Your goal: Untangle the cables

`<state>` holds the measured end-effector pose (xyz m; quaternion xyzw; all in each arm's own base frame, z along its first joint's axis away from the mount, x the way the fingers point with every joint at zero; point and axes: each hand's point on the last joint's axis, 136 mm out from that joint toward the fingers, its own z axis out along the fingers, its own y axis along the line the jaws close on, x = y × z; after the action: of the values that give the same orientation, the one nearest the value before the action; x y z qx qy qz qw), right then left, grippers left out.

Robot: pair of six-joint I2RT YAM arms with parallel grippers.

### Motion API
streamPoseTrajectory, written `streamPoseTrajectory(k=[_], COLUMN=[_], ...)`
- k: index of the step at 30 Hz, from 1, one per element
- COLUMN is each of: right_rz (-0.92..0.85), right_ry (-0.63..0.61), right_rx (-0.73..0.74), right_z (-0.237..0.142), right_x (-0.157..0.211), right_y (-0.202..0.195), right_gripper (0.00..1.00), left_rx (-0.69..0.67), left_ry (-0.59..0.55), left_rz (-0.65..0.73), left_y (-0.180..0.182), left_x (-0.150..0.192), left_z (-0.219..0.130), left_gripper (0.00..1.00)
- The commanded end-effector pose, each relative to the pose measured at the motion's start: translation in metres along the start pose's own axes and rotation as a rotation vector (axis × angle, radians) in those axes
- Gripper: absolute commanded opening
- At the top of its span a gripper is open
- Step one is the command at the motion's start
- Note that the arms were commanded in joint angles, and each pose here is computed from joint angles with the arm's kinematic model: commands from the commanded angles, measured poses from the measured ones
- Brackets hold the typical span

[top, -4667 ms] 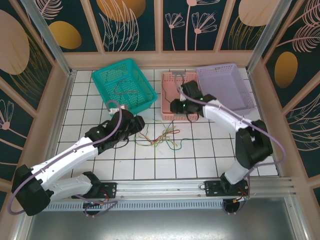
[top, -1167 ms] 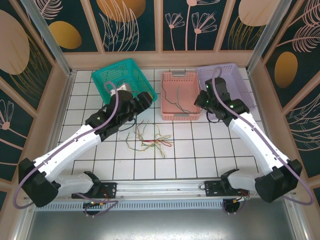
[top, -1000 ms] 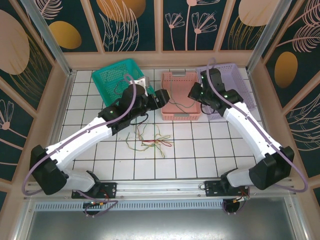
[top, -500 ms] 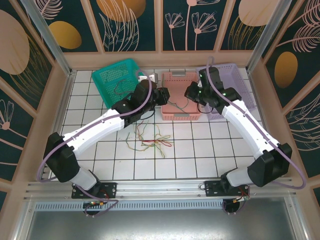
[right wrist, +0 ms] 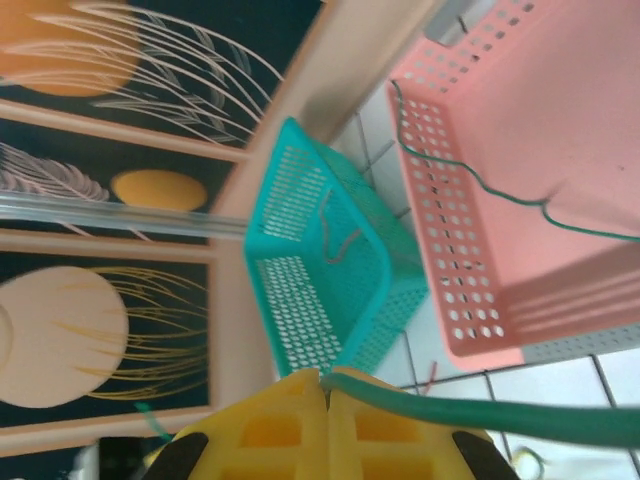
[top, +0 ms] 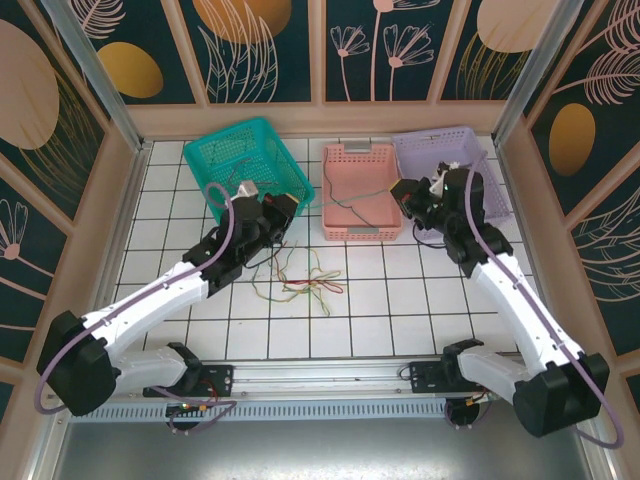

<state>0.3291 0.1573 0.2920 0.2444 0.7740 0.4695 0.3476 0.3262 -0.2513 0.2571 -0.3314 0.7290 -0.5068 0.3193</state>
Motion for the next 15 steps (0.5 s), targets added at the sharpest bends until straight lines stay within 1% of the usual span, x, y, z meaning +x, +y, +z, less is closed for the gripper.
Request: streamPoseTrajectory(k=[1, 4, 6, 7, 8, 9, 10, 11, 14, 15], right_rz=[0.085, 0.047, -0.060, -0.140, -0.224, -0.294, -0.364, -0.430, -0.603, -0.661], right_ry=[-0.354, -0.406, -0.403, -0.386, -0.362, -0.341, -0.315, -0.295, -0.279, -0.283], right_rx=[-0.198, -0.271, -0.295, -0.301, -0.295, -0.281, -0.260, -0.219, -0.133, -0.111], right_z=[-0.026, -0.030, -0.029, -0.027, -0.025, -0.022, -0.019, -0.015, -0.013, -0.013], right_x=[-0.071, -0.081, -0.084, -0.082, -0.081, -0.080, -0.078, -0.078, -0.084, -0.086], right_y=[0.034, 0.050, 0.067, 0.078, 0.087, 0.093, 0.097, 0.098, 0.100, 0.101], right_gripper=[0.00, 0.00, 0.00, 0.00, 0.00, 0.00, 0.00, 0.00, 0.00, 0.00], left_rx=[0.026, 0.038, 0.045, 0.046, 0.040, 0.024, 0.004, -0.013, -0.075, -0.097], left_ry=[-0.066, -0.045, -0.024, -0.009, -0.001, 0.001, -0.001, -0.018, -0.095, -0.117], left_rz=[-0.269, -0.364, -0.382, -0.372, -0.354, -0.334, -0.299, -0.255, -0.120, -0.081], left_y=[0.009, 0.014, 0.012, 0.009, 0.007, 0.007, 0.006, 0.004, -0.002, -0.003], left_x=[-0.018, -0.014, -0.011, -0.009, -0.008, -0.007, -0.007, -0.011, -0.027, -0.031], left_z=[-0.001, -0.001, 0.000, 0.000, 0.000, 0.000, -0.002, -0.006, -0.023, -0.029], left_gripper=[0.00, 0.00, 0.00, 0.07, 0.23, 0.37, 0.47, 0.52, 0.64, 0.66])
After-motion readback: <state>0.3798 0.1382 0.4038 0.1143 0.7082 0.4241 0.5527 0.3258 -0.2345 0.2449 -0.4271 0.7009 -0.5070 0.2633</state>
